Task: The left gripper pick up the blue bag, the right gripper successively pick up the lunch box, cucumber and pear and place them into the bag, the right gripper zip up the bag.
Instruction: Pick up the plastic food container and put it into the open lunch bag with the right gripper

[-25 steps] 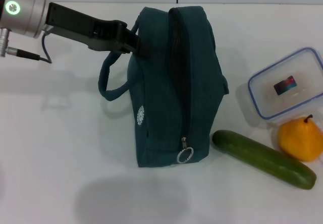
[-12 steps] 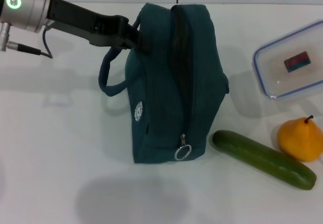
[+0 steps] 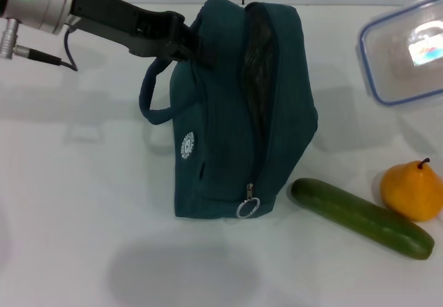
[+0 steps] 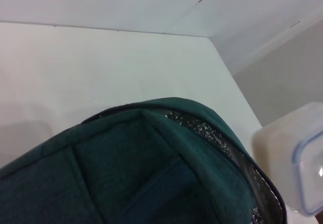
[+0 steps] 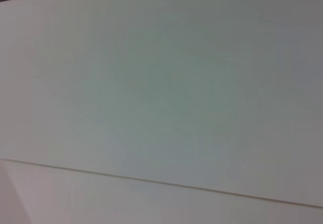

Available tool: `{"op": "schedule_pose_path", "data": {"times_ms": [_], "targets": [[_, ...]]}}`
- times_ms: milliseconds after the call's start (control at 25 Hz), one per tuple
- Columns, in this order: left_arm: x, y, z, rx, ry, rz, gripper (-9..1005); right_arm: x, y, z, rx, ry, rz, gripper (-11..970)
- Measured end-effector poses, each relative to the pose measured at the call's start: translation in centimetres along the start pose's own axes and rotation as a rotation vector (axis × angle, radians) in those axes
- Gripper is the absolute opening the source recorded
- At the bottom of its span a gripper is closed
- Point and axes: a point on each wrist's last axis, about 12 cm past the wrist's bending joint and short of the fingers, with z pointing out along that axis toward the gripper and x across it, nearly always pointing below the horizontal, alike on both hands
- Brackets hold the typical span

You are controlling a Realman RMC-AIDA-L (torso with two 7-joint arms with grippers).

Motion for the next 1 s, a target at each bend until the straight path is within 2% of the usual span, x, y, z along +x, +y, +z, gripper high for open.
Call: {"op": "schedule_pose_path", "data": {"times_ms": [160, 640, 1000], "targets": [[-0.1, -0.1, 0.2, 0.003, 0.000, 0.003, 66, 0.0, 0.5, 0.5, -0.061, 0.002, 0.006, 138], [-0.2, -1.1, 1.2, 0.026, -0.005, 0.019, 66, 0.3, 0.8, 3.2, -0.155, 0.033, 0.038, 145], [-0.1, -1.7, 2.0, 0.060, -0.004, 0.013, 66, 1.0, 0.5, 6.6, -0.200, 0.087, 0.055, 150]]}}
